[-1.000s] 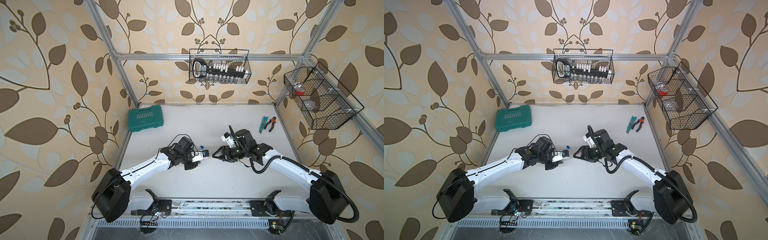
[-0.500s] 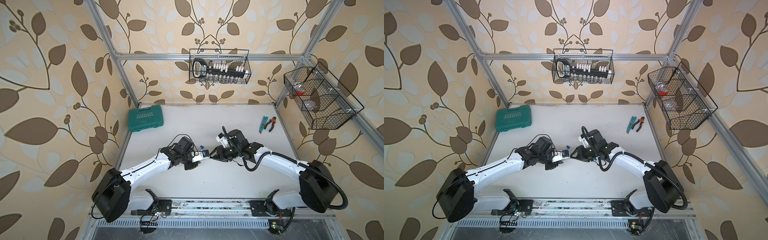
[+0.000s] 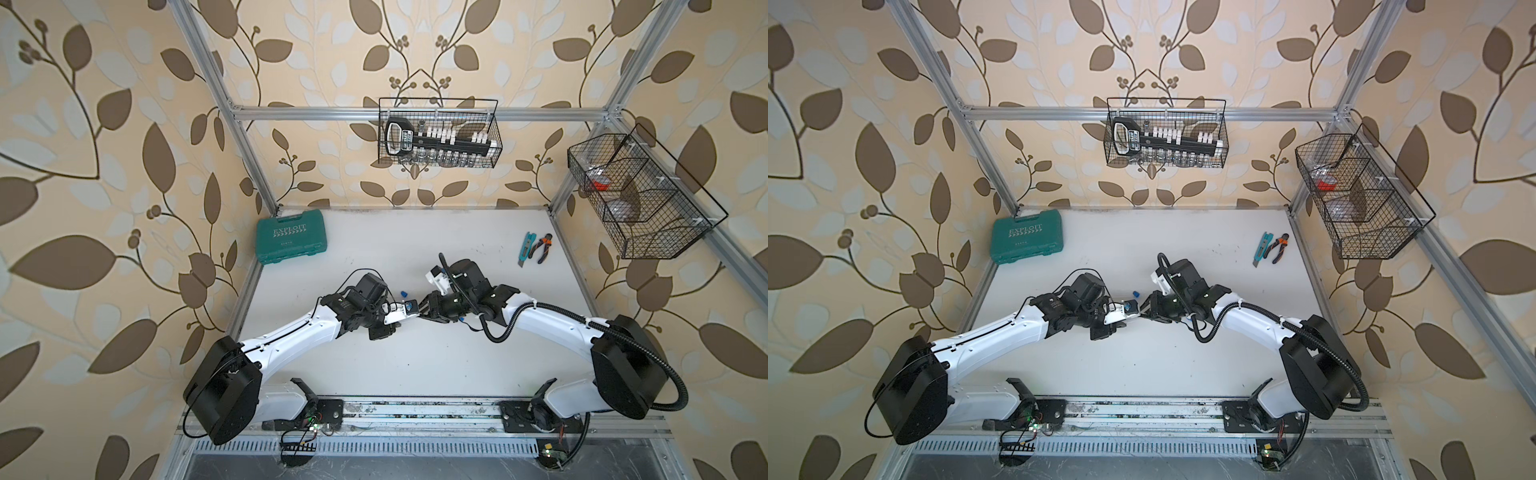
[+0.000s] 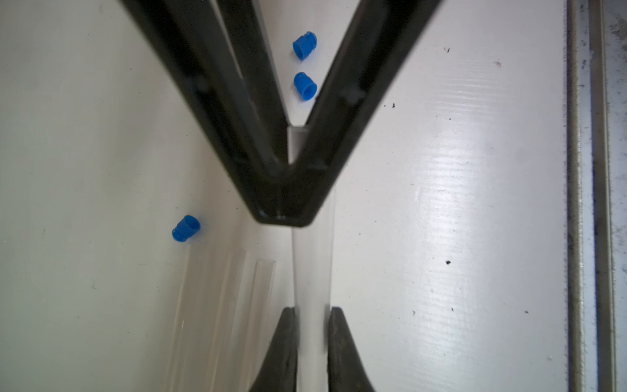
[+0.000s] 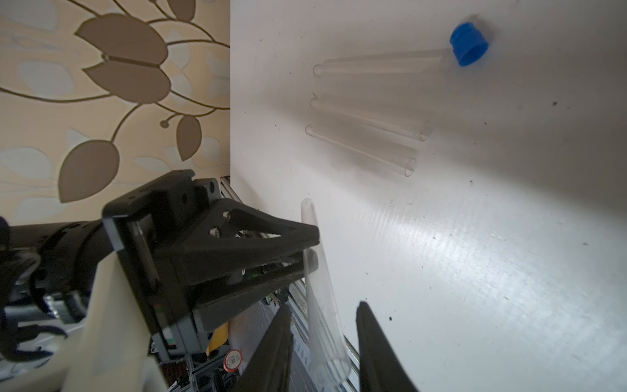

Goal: Insert stoppers into test tubes
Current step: Pick up the test tube at the center of the board.

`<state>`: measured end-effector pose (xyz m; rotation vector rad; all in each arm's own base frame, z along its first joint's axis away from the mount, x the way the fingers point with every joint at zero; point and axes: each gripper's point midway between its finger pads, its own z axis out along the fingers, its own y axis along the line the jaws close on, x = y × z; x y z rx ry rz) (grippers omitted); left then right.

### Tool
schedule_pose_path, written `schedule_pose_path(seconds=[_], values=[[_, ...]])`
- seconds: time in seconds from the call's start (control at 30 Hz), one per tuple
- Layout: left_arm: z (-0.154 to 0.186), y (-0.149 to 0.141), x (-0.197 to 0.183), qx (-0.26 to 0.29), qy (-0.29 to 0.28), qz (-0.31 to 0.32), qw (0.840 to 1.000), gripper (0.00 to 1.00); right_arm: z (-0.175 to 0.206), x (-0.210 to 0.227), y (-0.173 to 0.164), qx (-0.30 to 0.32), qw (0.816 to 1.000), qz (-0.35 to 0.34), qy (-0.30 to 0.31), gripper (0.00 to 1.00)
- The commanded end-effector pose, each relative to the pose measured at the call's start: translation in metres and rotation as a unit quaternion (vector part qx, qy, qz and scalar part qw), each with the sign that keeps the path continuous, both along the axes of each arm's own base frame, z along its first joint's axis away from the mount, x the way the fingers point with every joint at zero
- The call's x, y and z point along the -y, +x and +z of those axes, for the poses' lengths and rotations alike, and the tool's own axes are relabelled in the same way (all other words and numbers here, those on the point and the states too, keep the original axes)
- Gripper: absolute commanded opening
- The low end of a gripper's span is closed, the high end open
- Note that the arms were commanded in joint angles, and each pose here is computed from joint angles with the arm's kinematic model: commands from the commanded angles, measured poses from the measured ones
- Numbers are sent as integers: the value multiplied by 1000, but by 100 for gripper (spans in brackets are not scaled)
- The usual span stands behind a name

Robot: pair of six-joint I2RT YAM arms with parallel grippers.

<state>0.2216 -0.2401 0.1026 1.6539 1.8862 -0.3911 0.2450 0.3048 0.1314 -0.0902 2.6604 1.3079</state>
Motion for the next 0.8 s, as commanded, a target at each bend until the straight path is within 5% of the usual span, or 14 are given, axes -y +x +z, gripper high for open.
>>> schedule_pose_path(seconds=[0.0,0.77], values=[[2,-3,4,2,-11,-7,1000,14,2,-5,3,2,1000,1,5,30],[3,-3,4,1,-13,-7,1000,14,-5,-10,-2,-10,1000,19,9,21]])
